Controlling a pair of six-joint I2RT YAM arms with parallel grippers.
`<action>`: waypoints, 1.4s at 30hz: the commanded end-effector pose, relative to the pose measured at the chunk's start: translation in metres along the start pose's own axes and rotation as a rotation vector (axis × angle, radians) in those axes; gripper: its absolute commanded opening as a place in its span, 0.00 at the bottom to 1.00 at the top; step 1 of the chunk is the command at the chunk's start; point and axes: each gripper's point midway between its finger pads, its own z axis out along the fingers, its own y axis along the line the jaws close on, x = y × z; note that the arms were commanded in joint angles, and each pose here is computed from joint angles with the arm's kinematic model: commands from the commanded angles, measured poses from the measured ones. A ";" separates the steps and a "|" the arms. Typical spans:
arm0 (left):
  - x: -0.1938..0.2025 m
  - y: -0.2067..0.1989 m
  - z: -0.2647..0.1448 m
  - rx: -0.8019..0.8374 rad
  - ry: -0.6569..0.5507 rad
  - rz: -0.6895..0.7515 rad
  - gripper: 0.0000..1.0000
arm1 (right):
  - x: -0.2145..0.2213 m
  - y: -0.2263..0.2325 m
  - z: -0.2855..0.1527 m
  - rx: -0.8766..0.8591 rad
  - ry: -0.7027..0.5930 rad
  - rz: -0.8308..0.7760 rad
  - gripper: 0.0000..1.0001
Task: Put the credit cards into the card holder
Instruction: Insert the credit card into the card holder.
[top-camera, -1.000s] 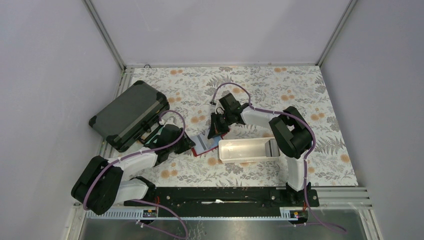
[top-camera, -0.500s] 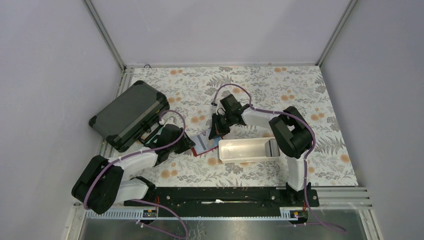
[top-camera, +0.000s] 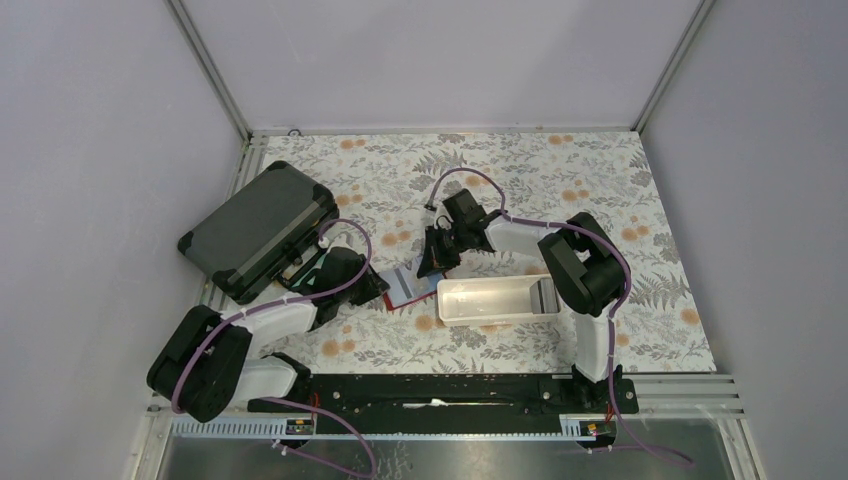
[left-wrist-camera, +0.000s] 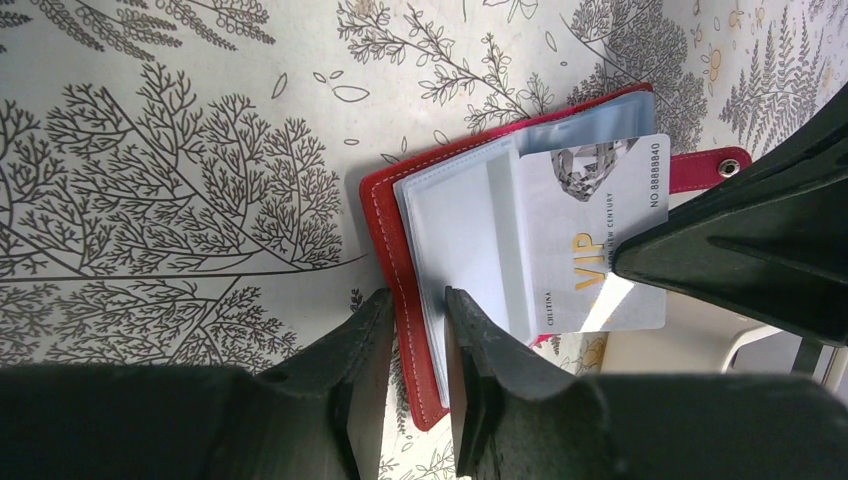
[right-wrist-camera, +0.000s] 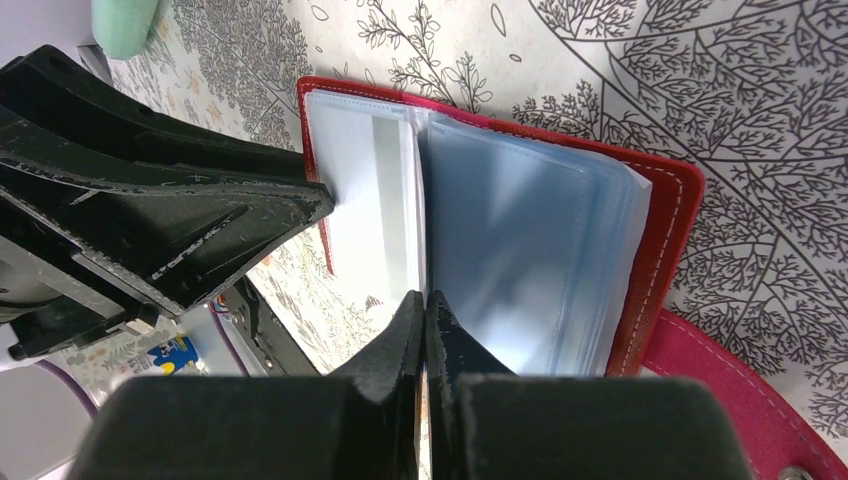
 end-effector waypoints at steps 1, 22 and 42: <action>0.023 0.037 0.004 -0.130 0.071 0.032 0.27 | 0.002 0.006 0.003 -0.020 -0.004 0.013 0.00; 0.024 0.048 0.003 -0.173 0.074 0.053 0.24 | -0.010 0.021 -0.008 -0.041 -0.045 0.056 0.00; 0.025 0.047 0.005 -0.174 0.084 0.059 0.24 | -0.006 0.008 -0.002 -0.053 -0.053 0.044 0.00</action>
